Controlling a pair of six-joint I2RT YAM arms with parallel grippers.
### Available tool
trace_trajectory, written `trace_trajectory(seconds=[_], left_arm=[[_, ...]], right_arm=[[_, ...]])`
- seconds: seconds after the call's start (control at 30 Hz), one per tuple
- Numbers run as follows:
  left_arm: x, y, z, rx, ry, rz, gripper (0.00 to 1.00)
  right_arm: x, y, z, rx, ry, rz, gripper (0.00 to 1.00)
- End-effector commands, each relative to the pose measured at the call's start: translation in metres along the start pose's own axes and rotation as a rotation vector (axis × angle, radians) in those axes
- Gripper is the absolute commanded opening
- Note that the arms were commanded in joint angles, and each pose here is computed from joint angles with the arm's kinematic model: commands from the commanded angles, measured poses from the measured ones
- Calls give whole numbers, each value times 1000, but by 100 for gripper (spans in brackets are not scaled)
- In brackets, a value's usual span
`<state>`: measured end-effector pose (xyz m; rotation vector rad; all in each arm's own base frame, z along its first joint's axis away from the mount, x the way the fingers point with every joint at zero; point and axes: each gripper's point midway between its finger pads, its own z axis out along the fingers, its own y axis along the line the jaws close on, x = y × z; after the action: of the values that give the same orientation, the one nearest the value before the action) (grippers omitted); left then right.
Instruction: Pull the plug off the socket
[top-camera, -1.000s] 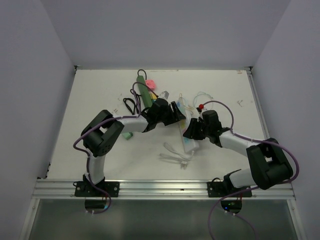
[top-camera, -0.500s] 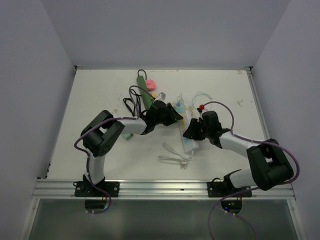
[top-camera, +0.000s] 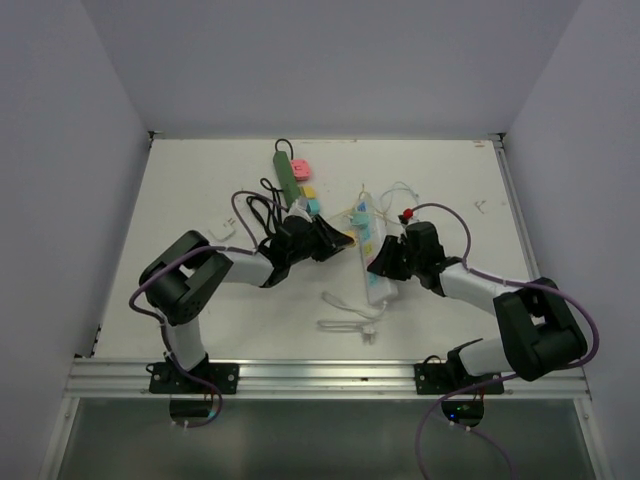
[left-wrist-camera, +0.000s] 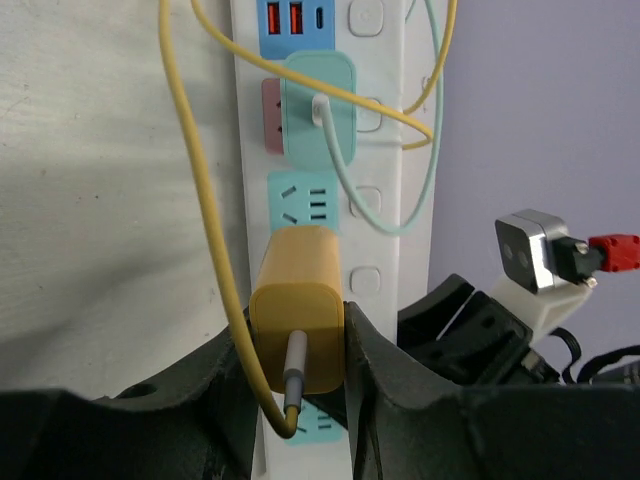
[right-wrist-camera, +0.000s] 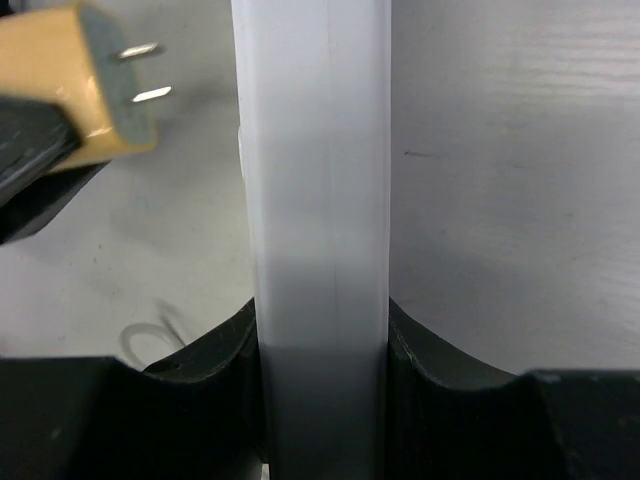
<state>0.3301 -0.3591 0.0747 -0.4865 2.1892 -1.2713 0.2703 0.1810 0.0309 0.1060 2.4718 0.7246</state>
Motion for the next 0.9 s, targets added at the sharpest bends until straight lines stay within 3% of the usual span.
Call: trace_trajectory(seconds=[0.0, 0.17, 0.3, 0.4, 0.63, 0.87], left_arm=[[-17, -46, -17, 157, -56, -4, 0], [-10, -44, -36, 163, -34, 2, 0], [-15, -18, -71, 26, -53, 85, 0], [-35, 12, -106, -93, -149, 130, 0], [-79, 99, -178, -313, -332, 64, 0], [-128, 144, -221, -468, -452, 44, 0]], right_arm=[[18, -56, 0, 245, 24, 107, 0], [15, -53, -1, 228, 20, 101, 0], [13, -43, -1, 181, 20, 91, 0], [9, -39, 3, 153, 16, 70, 0], [12, -35, 9, 122, 42, 55, 0], [11, -36, 8, 127, 40, 44, 0]])
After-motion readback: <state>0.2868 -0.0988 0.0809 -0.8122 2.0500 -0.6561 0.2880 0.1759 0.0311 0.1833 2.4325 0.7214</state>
